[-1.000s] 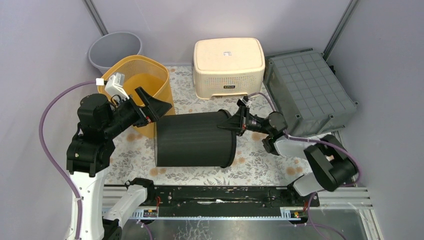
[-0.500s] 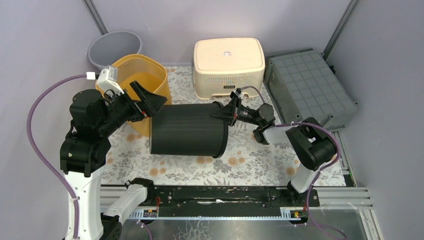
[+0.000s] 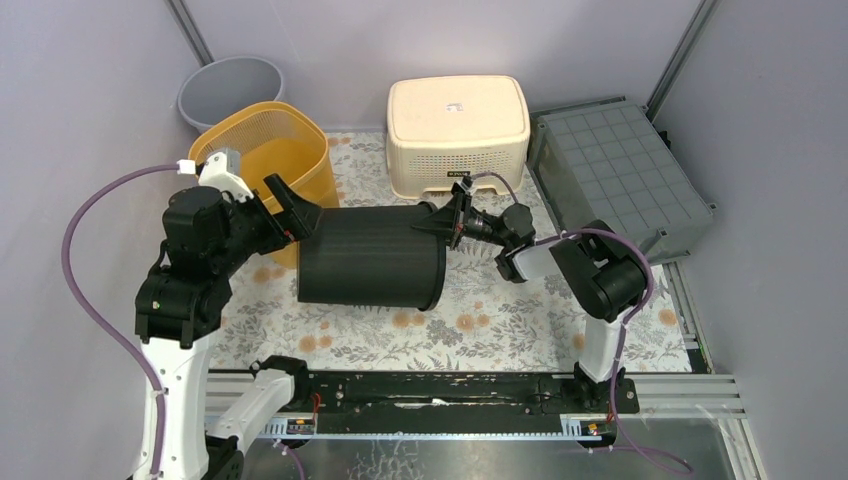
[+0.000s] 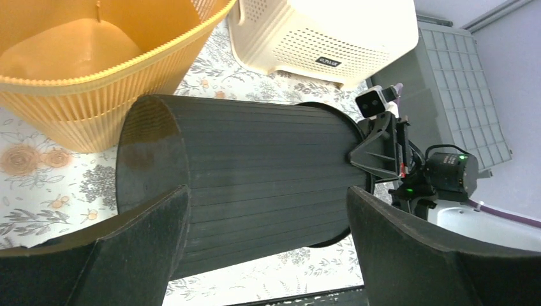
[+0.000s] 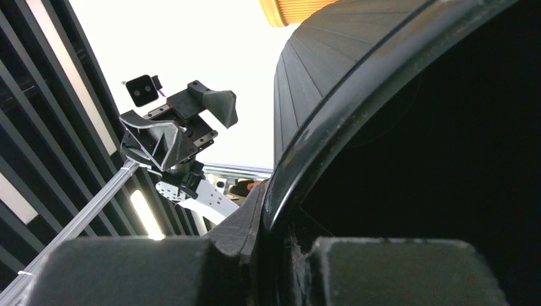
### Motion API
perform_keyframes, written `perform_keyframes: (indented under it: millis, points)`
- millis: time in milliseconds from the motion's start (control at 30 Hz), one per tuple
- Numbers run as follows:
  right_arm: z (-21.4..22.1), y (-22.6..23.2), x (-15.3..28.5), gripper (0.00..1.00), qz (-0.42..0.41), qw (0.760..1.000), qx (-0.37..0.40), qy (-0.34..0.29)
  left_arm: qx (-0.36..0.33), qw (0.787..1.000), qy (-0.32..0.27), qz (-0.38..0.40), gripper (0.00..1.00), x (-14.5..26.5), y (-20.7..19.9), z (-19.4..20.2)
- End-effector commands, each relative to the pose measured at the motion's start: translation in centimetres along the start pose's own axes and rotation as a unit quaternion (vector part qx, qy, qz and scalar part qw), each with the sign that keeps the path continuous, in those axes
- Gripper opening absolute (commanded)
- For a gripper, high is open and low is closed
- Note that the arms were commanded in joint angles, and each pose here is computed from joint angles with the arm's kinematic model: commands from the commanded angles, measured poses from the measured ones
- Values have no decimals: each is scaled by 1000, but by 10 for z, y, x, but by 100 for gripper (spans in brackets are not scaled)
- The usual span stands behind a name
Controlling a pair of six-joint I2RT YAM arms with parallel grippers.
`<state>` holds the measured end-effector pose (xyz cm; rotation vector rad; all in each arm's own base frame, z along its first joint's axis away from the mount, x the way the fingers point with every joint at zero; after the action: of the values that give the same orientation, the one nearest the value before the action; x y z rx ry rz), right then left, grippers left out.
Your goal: Turn the large container upside down
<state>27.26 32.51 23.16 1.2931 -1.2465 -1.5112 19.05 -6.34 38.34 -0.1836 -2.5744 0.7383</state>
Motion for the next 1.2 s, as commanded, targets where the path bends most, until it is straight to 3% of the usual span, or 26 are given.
perform_keyframes:
  millis: [0,833,1100,1167]
  points:
    - [-10,42,-11,0,-94,991,89,-30,-18,999,-17,-33,100,4,13,0]
    - [-2,38,-39,0,-110,991,80,-11,-16,996,7,-91,100,-28,55,39]
    - [4,33,-38,0,-103,992,75,-9,-1,999,4,-43,100,-45,44,41]
    - [6,30,-36,6,-99,992,75,-9,2,1000,3,-27,100,-45,38,39]
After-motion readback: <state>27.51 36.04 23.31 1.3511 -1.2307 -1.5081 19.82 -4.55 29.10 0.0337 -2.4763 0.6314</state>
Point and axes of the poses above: each gripper's point midway between its finger pads, its own x axis back along the fingers, its own y axis along the line the jaws close on, z = x × y, the point moved 3 cm from there along x, back along the fingers, and after that the axes turned 4 degrees about x, right-handed, at the moved point
